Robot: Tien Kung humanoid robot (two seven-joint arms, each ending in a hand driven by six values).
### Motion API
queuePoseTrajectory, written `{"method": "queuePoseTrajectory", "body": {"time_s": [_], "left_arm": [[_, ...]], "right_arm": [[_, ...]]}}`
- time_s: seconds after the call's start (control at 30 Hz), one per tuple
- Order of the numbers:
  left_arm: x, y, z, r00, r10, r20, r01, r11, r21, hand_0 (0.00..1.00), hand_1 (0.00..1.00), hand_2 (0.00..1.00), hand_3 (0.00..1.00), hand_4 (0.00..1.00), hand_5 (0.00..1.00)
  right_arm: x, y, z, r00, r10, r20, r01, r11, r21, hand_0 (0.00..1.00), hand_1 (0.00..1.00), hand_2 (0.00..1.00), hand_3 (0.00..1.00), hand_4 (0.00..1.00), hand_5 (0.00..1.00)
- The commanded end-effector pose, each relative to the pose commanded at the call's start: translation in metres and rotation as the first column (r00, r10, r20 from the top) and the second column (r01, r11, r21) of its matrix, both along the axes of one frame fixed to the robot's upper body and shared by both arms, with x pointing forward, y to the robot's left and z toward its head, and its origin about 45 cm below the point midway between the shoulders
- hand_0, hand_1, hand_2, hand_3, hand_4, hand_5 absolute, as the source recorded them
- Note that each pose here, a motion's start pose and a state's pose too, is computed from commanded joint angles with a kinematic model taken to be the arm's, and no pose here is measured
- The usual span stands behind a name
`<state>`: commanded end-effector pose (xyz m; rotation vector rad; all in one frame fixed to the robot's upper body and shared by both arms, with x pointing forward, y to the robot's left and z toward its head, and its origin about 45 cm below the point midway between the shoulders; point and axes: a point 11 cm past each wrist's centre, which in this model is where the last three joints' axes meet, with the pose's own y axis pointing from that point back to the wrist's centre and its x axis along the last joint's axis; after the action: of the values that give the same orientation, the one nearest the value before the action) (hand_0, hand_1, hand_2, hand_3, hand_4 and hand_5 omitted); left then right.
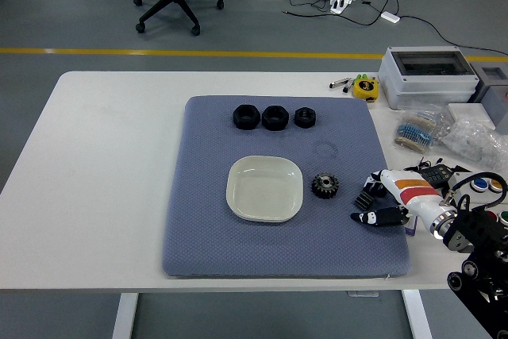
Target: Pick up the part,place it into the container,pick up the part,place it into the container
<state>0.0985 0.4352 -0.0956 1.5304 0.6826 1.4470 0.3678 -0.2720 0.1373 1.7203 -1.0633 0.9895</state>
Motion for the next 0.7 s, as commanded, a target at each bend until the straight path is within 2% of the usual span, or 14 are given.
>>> {"method": "queuePoseTrajectory", "body": {"time_s": [0.37, 0.4, 0.57, 0.6, 0.7], "left_arm": [[0.0029, -0.0004, 0.0005, 1.000, -0.005, 0.004, 0.005, 1.000, -0.002, 0.673, 0.676, 0.678, 0.564, 0.633, 0.593], [0.0031, -0.0005, 0.0005, 1.000, -0.006, 0.004, 0.006, 1.000, -0.002, 0.673, 0.676, 0.678, 0.565, 0.634, 0.594], [0.0037, -0.0010, 0.0005, 1.000, -0.006, 0.004, 0.006, 1.000, -0.002, 0.673, 0.676, 0.678, 0.565, 0.634, 0.594], [0.0037, -0.0011, 0.0004, 1.000, -0.006, 0.004, 0.006, 1.000, -0.002, 0.673, 0.676, 0.679, 0.565, 0.634, 0.594], [0.0034, -0.0013, 0.0003, 1.000, -0.007, 0.003, 0.007, 1.000, -0.002, 0.673, 0.676, 0.679, 0.565, 0.634, 0.594]], "right_arm": [[0.0035, -0.0025, 0.0002, 1.000, -0.019, 0.014, 0.018, 1.000, 0.012, 0.195, 0.390, 0.465, 0.493, 0.925, 0.439], [0.0038, -0.0030, -0.0004, 1.000, -0.020, 0.014, 0.020, 1.000, 0.011, 0.161, 0.358, 0.444, 0.488, 0.893, 0.459], [0.0048, -0.0054, -0.0049, 1.000, -0.029, 0.009, 0.029, 1.000, 0.003, 0.161, 0.358, 0.444, 0.488, 0.893, 0.459], [0.0048, -0.0053, -0.0054, 1.000, -0.029, 0.009, 0.029, 1.000, 0.003, 0.126, 0.319, 0.425, 0.477, 0.847, 0.471], [0.0047, -0.0035, -0.0067, 0.999, -0.034, 0.011, 0.033, 0.999, 0.010, 0.126, 0.319, 0.425, 0.477, 0.847, 0.471]]}}
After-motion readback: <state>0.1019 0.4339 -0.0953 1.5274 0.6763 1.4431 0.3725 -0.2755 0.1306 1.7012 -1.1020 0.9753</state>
